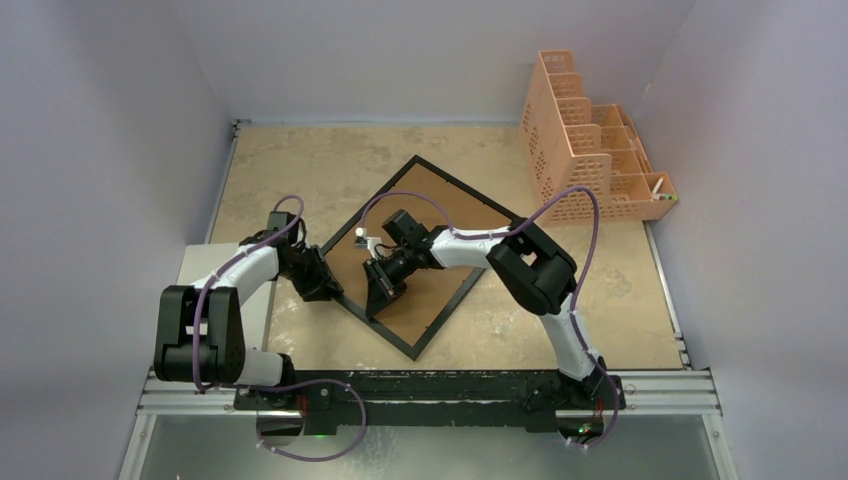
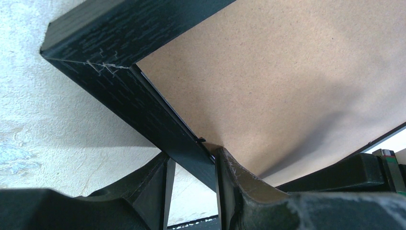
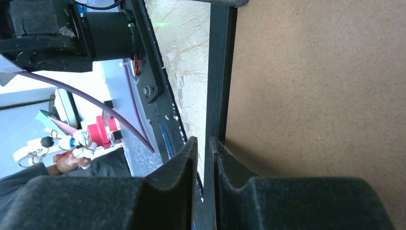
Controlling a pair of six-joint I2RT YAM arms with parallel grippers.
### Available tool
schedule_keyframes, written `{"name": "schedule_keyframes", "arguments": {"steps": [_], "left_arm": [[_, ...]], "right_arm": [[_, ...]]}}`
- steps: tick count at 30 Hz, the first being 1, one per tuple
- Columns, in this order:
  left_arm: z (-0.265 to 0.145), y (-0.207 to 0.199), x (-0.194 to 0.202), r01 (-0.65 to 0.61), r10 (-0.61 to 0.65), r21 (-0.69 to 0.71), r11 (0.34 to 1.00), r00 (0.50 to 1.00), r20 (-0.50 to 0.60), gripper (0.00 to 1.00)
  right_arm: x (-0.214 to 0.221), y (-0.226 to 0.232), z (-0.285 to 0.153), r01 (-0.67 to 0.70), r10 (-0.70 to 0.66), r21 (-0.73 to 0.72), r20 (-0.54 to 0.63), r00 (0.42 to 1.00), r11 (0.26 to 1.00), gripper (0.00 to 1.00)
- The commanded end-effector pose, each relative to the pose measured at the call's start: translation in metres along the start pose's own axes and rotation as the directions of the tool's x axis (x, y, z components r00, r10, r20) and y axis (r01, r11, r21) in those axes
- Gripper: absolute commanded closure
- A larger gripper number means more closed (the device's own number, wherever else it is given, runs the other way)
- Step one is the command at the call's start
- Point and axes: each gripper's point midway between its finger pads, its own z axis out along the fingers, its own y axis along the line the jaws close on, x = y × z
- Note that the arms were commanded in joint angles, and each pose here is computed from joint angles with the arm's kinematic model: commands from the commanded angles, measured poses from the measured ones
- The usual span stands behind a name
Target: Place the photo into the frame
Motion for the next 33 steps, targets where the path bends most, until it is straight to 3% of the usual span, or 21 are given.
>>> {"name": "schedule_keyframes", "arguments": {"steps": [1,17,28,33], "left_arm": [[0.004,0.01,-0.014,-0.019,0.023,-0.067,0.998,0.998,0.059,0.63],[0.006,0.01,-0.016,-0.02,0.024,-0.068,0.998,0.998,0.058,0.63],[0.007,0.011,-0.017,-0.015,0.019,-0.077,0.997,0.998,0.059,0.63],[0.004,0.011,-0.02,-0.018,0.024,-0.089,0.996,0.998,0.066,0.63]], "right_arm": [[0.009,-0.073,0.001,-0.093,0.086,0.236,0.039,0.996,0.967,0.8],[0.011,-0.105,-0.006,-0.124,0.101,0.36,0.081,0.992,0.925,0.8],[0.022,-0.148,-0.021,-0.237,0.186,0.569,0.147,0.971,0.788,0.78],[-0.001,-0.14,-0.05,-0.23,0.106,0.605,0.234,0.967,0.763,0.78]]}}
